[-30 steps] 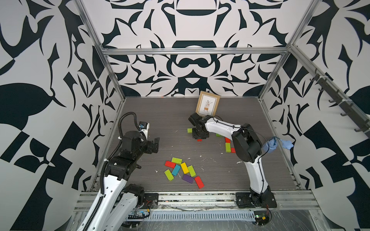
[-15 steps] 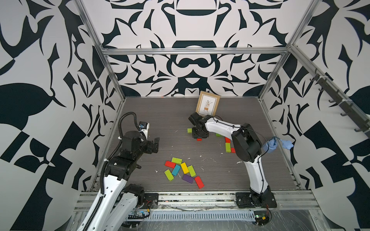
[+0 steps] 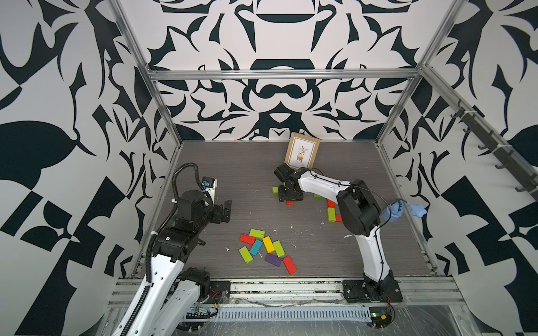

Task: Assemble the letter t with building blocks
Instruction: Assemble the building block at the center of the board.

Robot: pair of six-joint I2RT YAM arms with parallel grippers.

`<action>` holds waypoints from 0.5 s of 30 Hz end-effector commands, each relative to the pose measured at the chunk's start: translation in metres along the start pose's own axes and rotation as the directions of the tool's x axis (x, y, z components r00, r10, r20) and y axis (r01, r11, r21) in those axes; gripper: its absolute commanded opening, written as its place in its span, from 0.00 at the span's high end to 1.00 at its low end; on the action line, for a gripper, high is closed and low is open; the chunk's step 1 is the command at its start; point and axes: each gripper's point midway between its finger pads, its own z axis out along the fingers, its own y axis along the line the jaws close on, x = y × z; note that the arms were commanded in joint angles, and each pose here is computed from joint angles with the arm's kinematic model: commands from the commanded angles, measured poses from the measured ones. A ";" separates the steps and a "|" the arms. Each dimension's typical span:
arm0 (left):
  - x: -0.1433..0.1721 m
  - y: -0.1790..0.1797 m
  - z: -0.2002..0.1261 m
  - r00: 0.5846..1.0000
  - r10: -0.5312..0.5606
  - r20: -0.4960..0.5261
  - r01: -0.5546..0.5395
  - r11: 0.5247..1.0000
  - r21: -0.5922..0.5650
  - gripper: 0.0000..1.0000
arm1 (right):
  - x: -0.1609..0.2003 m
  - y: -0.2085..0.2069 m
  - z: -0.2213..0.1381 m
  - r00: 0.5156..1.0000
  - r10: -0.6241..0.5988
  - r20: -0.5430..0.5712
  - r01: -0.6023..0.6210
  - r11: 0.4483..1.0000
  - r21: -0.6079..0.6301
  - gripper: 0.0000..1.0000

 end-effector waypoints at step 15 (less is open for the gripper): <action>0.007 0.000 0.000 1.000 -0.013 -0.021 0.013 1.000 -0.002 0.00 | 0.012 0.016 -0.112 0.972 -0.190 0.137 0.207 0.970 -0.128 0.23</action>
